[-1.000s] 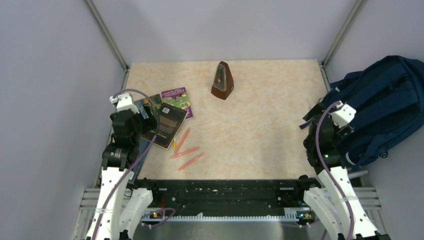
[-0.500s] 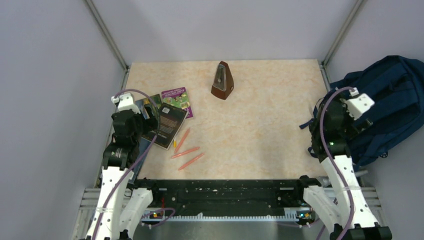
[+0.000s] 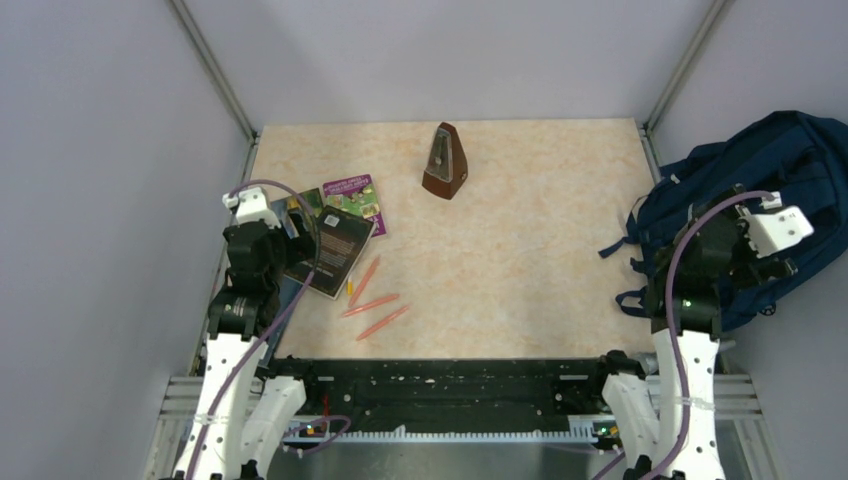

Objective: Pack the student bag
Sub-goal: Move the student bag to the center of the board.

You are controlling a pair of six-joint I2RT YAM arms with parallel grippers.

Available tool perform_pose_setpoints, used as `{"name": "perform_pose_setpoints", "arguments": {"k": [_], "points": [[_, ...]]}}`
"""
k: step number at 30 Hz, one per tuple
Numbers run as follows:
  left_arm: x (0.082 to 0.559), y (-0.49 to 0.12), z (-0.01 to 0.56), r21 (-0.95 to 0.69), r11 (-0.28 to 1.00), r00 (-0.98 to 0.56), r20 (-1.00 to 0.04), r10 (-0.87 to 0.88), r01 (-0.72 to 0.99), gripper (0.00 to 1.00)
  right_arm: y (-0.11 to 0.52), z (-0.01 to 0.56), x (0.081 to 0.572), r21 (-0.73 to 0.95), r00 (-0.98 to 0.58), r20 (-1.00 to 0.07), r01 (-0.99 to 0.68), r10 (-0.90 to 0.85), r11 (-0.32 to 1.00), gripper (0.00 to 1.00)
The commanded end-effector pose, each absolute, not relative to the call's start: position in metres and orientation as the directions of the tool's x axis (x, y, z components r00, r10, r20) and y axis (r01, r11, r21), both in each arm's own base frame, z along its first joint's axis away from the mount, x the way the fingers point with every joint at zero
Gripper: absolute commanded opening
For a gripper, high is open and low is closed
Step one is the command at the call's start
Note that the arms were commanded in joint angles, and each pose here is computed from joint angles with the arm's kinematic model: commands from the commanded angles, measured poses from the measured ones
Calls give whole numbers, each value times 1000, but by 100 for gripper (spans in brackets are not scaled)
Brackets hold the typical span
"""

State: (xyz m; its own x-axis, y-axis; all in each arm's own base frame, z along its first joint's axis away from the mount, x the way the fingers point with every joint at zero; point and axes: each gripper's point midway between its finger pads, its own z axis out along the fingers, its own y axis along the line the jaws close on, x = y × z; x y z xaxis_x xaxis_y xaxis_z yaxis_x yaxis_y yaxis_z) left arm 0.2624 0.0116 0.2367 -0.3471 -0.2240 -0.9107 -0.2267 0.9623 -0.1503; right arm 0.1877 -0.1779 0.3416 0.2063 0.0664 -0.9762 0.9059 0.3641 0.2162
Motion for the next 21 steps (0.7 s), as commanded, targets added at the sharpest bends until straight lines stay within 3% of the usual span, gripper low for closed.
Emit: {"name": "perform_pose_setpoints", "arguments": {"k": [1, 21], "points": [[269, 16, 246, -145, 961, -302, -929, -213, -234, 98, -181, 350, 199, 237, 228, -971, 881, 72, 408, 99], [269, 0, 243, -174, 973, -329, -919, -216, -153, 98, -198, 305, 240, 269, 186, -959, 836, 214, 478, 99]]}}
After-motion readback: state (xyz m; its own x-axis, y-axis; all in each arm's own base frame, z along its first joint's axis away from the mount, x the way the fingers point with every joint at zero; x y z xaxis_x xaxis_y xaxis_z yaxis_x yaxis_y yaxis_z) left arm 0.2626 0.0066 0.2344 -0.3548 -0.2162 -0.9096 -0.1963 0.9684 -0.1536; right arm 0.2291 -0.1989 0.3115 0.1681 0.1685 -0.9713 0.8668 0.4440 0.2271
